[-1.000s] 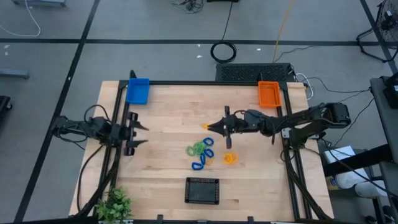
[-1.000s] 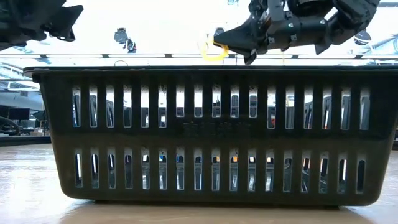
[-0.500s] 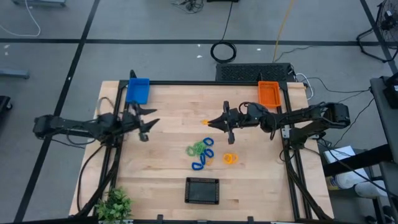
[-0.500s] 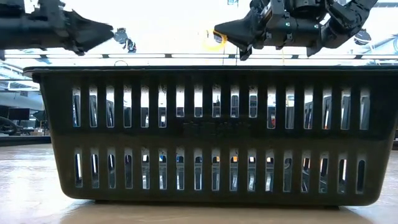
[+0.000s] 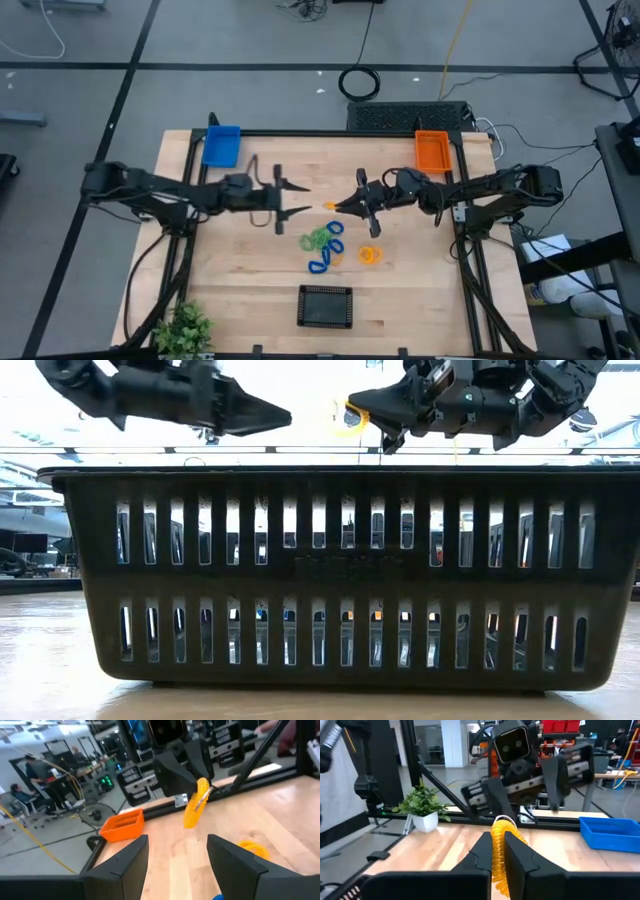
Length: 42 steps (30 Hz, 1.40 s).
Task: Sort spring keychains into baskets
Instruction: Put the orange spring keychain into the blue basket
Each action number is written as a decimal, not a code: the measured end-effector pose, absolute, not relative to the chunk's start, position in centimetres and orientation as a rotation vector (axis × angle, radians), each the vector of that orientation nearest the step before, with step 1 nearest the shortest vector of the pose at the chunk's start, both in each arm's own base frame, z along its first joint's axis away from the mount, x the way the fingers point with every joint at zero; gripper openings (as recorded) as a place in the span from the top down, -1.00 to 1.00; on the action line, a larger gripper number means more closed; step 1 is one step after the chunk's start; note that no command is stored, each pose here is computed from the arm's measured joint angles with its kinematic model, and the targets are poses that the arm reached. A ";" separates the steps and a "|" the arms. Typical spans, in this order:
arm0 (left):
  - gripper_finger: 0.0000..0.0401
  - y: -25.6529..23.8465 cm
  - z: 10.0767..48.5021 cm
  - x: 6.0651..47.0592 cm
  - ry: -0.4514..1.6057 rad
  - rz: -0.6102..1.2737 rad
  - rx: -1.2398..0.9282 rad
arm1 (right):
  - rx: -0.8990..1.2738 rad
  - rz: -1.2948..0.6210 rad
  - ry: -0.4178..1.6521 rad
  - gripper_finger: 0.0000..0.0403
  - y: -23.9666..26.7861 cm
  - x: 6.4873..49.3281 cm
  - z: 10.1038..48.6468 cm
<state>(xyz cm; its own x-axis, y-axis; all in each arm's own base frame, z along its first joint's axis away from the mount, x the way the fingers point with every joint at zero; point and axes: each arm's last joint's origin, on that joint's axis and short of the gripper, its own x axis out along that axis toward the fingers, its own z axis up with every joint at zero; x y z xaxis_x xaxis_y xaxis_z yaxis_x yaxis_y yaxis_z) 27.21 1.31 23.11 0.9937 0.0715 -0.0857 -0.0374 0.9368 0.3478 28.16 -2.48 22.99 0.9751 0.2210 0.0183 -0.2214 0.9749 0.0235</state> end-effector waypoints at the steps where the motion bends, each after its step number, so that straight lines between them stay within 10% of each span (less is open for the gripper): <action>1: -0.06 1.3 23.0 27.8 0.105 0.054 0.354 | 0.018 0.223 -0.017 0.95 -2.5 28.2 23.0; 33: -0.05 1.1 23.5 32.5 0.057 0.009 0.238 | 0.015 0.222 -0.002 0.95 -2.3 28.2 22.8; 42: 0.72 0.5 23.2 32.5 0.082 -0.023 0.314 | 0.013 0.252 -0.004 0.95 -1.6 28.2 22.9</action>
<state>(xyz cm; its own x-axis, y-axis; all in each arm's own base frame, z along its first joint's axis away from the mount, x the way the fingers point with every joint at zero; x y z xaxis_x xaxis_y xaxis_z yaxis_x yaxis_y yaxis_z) 32.51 0.47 23.23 0.9964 -0.0099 -0.0845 0.0355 0.9509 0.3075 28.23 -1.58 22.86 0.9684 0.2493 0.0057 -0.2493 0.9683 0.0127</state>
